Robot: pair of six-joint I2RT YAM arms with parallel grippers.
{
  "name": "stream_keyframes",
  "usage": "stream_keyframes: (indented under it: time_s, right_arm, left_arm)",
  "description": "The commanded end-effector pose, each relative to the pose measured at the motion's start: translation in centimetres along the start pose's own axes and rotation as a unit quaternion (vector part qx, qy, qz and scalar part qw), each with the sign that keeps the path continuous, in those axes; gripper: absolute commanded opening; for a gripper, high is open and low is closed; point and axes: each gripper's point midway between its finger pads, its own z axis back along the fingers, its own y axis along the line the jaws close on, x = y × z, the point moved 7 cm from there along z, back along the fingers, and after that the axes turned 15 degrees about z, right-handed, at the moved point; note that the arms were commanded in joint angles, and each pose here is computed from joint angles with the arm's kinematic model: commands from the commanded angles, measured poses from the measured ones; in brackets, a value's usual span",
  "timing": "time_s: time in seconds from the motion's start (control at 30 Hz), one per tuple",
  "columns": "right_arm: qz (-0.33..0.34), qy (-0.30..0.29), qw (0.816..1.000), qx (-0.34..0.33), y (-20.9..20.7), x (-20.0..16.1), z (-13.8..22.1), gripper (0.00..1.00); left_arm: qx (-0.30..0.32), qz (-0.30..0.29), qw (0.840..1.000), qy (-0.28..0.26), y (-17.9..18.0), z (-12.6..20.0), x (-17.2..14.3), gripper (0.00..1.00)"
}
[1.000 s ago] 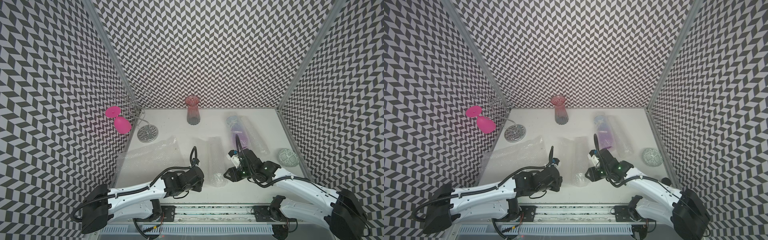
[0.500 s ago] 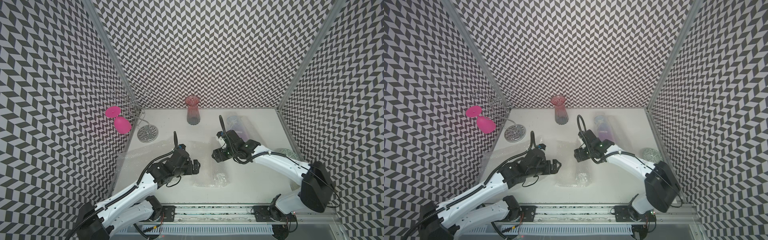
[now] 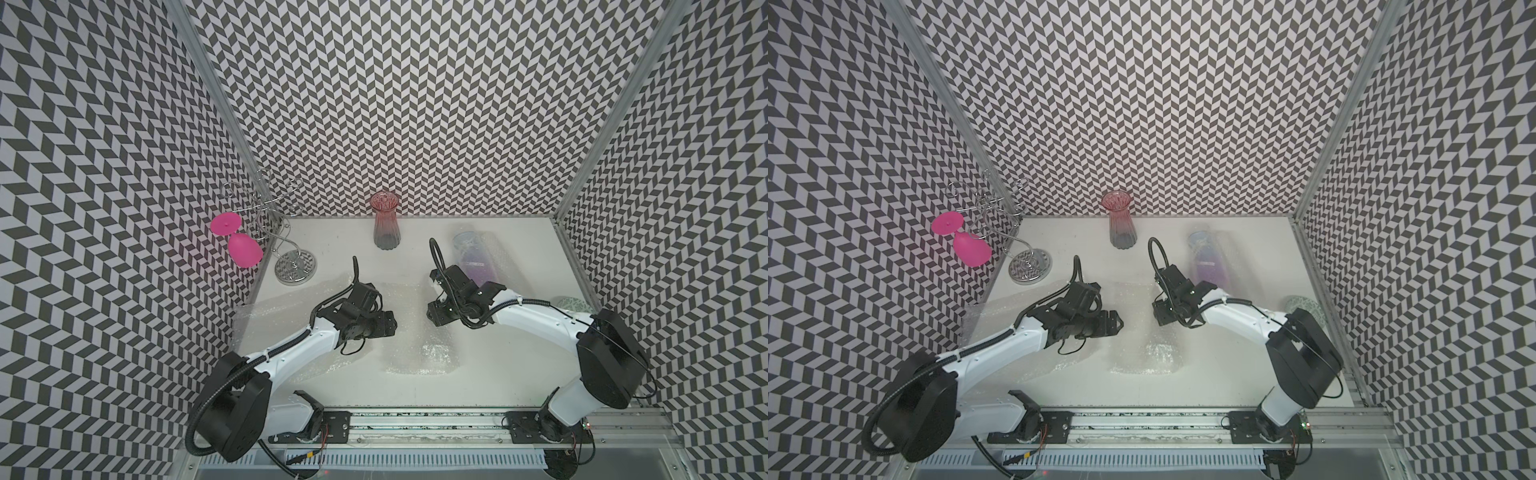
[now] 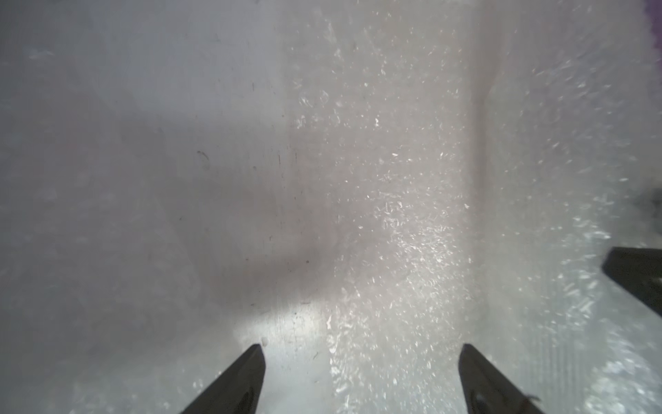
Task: Unwrap the vase from the bubble wrap
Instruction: Unwrap the bubble wrap at the center of the board.
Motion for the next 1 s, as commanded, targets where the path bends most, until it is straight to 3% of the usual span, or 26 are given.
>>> stream_keyframes:
  time_s: [0.0,0.17,0.3,0.4,0.47,0.6,0.67,0.83,0.97]
  right_arm:
    - [-0.004,0.029,0.999,-0.012,-0.3,-2.0,-0.7,0.50]
    - [-0.008,0.026,0.999,-0.019,-0.5,-2.2,-0.4,0.46]
    - [-0.010,0.026,0.999,-0.018,-0.5,-2.3,-0.3,0.42]
    - [-0.012,0.024,0.999,-0.019,-0.5,-2.5,-0.1,0.32]
    - [-0.012,0.022,1.000,-0.018,-0.5,-2.5,0.1,0.23]
    - [-0.012,0.012,1.000,-0.017,-0.5,-2.4,0.8,0.17]
    - [-0.012,0.003,1.000,-0.014,-0.6,-2.1,1.4,0.14]
    - [-0.019,-0.035,0.999,0.005,-0.5,-1.7,3.2,0.09]
    - [-0.022,-0.034,0.999,0.011,-0.7,-2.7,3.7,0.08]
  left_arm:
    - [-0.028,-0.019,0.999,0.002,-1.0,-1.3,0.3,0.80]
    - [-0.005,-0.039,0.999,0.017,-1.8,-3.2,0.0,0.78]
    - [0.010,-0.041,0.999,0.028,-1.7,-4.4,-0.4,0.71]
    - [0.010,-0.044,0.999,0.029,-1.8,-4.6,-0.6,0.53]
    - [0.009,-0.043,0.999,0.027,-1.9,-4.3,-0.6,0.33]
    - [0.008,-0.047,0.999,0.005,-2.1,-3.0,-0.2,0.17]
    - [0.006,-0.048,0.999,-0.016,-2.3,-1.7,0.3,0.00]
    - [0.002,-0.046,0.998,-0.050,-1.8,1.7,1.8,0.00]
    - [0.016,-0.039,0.997,-0.064,-0.4,3.5,2.5,0.00]
